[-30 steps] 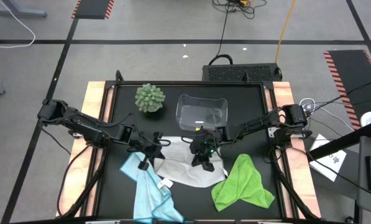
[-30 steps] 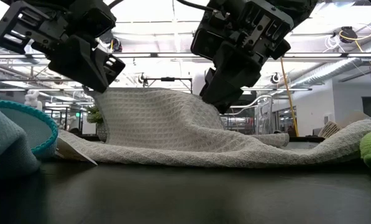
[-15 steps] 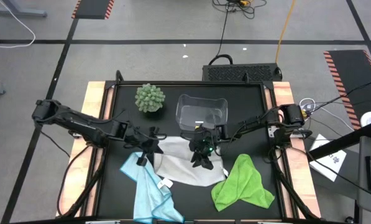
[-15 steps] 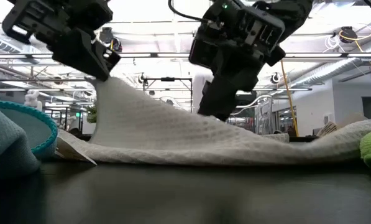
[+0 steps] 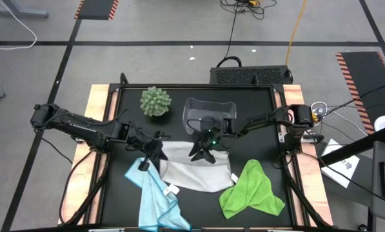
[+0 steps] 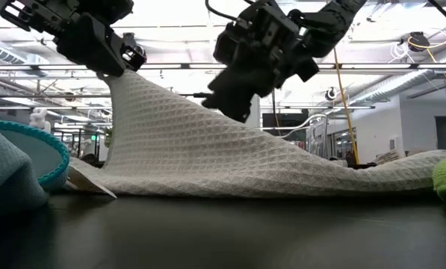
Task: Fold microfiber towels
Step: Fold the gray towel
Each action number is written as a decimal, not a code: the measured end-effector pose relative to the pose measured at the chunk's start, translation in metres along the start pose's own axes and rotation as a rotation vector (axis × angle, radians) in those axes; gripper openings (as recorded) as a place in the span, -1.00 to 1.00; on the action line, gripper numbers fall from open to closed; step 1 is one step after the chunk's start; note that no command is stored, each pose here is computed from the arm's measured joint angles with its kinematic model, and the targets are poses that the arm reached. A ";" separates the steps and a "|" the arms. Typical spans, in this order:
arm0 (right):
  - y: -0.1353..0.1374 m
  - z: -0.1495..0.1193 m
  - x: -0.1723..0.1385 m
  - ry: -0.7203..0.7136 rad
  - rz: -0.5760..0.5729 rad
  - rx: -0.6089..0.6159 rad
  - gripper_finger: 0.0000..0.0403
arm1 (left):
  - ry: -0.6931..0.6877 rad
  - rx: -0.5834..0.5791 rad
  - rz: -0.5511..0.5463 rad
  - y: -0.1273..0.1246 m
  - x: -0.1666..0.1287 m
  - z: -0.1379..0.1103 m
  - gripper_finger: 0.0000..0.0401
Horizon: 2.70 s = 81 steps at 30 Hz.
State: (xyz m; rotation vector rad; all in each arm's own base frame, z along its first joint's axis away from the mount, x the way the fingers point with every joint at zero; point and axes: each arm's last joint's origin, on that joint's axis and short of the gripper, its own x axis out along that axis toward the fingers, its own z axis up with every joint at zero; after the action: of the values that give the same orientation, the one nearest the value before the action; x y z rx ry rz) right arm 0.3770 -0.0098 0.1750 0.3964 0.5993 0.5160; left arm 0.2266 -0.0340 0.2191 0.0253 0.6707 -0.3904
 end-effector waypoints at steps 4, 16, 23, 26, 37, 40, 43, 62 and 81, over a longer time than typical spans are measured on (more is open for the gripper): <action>-0.004 0.017 -0.008 -0.032 0.078 -0.028 -0.34 | -0.001 0.000 -0.024 -0.001 0.000 0.000 -1.00; -0.018 0.028 -0.011 -0.040 0.098 0.003 -0.34 | -0.065 0.024 -0.021 0.000 0.000 0.006 -1.00; -0.040 0.019 0.015 0.016 0.156 0.035 -0.34 | -0.143 0.054 -0.011 0.007 -0.007 0.023 -1.00; -0.041 0.023 0.023 0.026 0.243 0.020 -0.34 | -0.123 0.064 -0.017 0.007 -0.010 0.033 -1.00; -0.026 0.026 0.021 0.079 0.475 0.022 -0.34 | 0.087 -0.006 -0.024 -0.004 -0.009 0.022 -1.00; -0.023 0.023 0.024 0.102 0.483 0.048 -0.34 | 0.091 -0.013 -0.008 -0.004 -0.009 0.022 -1.00; -0.020 0.024 0.026 0.093 0.480 0.032 -0.34 | 0.090 -0.003 -0.008 -0.004 -0.009 0.022 -1.00; -0.030 0.043 0.020 -0.035 0.295 -0.059 -0.16 | 0.019 0.008 -0.059 0.014 0.004 0.030 -1.00; -0.028 0.033 0.044 -0.006 0.364 -0.040 -0.15 | 0.065 0.056 0.004 0.026 -0.006 0.064 -1.00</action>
State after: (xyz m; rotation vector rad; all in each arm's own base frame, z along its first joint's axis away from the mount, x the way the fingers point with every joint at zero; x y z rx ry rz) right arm 0.4382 -0.0140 0.1669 0.4713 0.5119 0.8728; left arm 0.2702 -0.0174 0.2707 0.0925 0.7239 -0.4055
